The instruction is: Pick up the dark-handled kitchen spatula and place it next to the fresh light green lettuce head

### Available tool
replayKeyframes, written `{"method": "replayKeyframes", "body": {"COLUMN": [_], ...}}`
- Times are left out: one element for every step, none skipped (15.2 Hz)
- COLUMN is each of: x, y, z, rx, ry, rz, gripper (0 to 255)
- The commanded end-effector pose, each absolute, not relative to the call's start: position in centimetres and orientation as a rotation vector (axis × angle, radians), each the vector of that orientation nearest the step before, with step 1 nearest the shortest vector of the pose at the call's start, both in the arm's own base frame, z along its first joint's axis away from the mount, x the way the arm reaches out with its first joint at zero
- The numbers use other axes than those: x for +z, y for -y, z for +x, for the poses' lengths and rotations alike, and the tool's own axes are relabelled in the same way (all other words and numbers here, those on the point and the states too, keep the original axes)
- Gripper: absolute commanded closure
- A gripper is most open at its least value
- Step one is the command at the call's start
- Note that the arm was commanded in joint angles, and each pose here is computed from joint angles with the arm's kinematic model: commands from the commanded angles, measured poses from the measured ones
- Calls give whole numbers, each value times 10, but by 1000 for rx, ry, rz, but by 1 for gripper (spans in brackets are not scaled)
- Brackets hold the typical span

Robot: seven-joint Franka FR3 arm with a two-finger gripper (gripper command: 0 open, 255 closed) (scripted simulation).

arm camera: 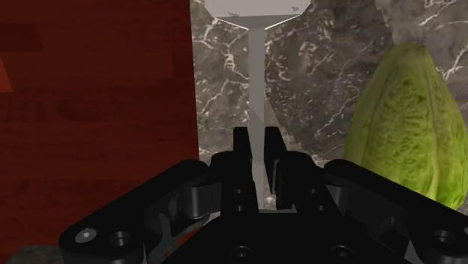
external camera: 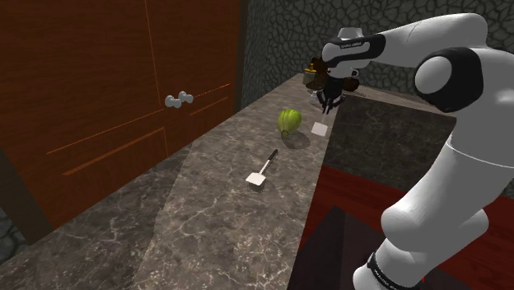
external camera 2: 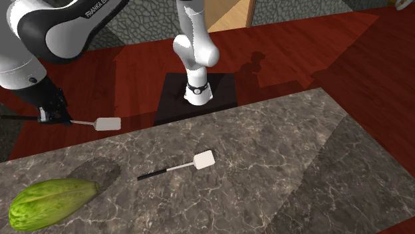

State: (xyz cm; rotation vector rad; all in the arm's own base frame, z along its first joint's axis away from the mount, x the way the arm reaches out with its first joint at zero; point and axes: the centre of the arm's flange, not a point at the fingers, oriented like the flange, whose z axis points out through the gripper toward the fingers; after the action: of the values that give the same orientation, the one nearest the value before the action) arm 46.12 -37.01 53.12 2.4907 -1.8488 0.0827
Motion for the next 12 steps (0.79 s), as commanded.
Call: {"method": "replayKeyframes", "body": {"x": [531,531,531,531,531,531,526,521,515,510,505,500], "y": [395,408,421,433,446,465,465,465,465,465,465,465], "z": [470,474,478,482,485,491,491,491,491,491,491,491], "rx": [83,83,83,83,83,83,83,83,83,83,83,83], "ry": [1848,1848,1848,1848,1848,1848,1848,1848,1848,1848,1848,1848], "rz": [2491,2491,2491,2491,2491,2491,2491,2491,2491,2491,2491,2491], "gripper": [255,255,255,255,255,255,255,255,255,255,255,255]}}
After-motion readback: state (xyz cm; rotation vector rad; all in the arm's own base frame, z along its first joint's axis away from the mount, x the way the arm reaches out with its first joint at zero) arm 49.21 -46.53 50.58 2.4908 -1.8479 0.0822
